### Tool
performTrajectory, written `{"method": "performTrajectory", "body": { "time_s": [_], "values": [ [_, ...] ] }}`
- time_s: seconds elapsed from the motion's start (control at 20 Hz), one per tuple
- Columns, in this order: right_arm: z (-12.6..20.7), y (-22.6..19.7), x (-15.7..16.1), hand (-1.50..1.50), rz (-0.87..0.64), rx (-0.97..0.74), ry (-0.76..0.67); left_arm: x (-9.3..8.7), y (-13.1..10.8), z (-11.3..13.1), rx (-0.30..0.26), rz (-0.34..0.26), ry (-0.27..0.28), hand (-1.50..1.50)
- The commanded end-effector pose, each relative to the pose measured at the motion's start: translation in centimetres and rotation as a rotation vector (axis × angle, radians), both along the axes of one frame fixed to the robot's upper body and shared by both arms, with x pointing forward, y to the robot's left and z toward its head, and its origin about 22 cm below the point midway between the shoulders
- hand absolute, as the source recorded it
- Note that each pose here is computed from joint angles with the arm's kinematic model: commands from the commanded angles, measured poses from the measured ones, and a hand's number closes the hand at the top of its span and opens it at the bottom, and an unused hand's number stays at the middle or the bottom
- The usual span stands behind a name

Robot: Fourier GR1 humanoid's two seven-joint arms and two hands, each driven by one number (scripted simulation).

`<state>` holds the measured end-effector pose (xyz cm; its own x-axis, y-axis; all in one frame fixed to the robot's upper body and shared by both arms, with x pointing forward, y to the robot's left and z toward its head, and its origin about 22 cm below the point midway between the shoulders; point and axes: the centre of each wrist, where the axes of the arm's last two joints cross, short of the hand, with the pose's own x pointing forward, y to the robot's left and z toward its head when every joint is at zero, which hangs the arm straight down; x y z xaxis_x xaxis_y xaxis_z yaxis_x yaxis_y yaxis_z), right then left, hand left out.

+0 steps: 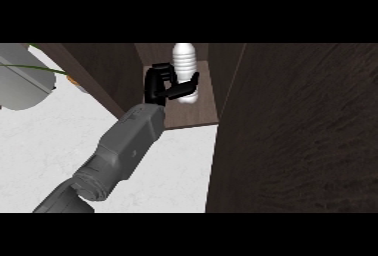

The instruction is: Pick up the bottled water, place it into the cabinet and close the cabinet

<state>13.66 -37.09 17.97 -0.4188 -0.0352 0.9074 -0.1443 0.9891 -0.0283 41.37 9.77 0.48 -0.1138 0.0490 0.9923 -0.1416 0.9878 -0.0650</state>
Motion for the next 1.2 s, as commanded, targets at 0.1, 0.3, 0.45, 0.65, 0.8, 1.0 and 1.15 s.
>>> {"method": "performTrajectory", "body": {
  "time_s": [0.1,0.3,0.45,0.65,0.8,1.0,1.15],
  "values": [
    [0.4,-0.3,0.2,-1.5,-0.006,0.015,0.0,-0.4,0.9,-1.1,-0.085,0.007,-0.013,1.5],
    [-0.3,-0.6,0.2,-1.5,0.009,0.022,0.001,0.6,0.8,0.5,-0.089,0.028,-0.007,1.5],
    [0.1,-0.2,0.4,-1.5,0.01,0.007,-0.012,0.9,0.4,1.1,-0.049,0.033,-0.005,1.5],
    [0.6,0.1,0.3,-1.5,0.024,-0.002,-0.024,1.2,1.4,1.2,-0.044,0.064,-0.027,-1.5],
    [-0.4,0.5,0.4,-1.5,0.011,0.029,-0.014,1.4,0.4,1.9,-0.037,0.058,-0.042,-1.5],
    [-0.1,0.1,0.7,-1.5,0.021,0.012,-0.005,0.9,1.1,0.7,-0.033,0.04,-0.034,-1.5],
    [-0.6,0.3,0.3,-1.5,0.047,-0.004,0.001,1.4,1.8,1.3,-0.006,0.06,-0.041,-1.5]
  ]
}}
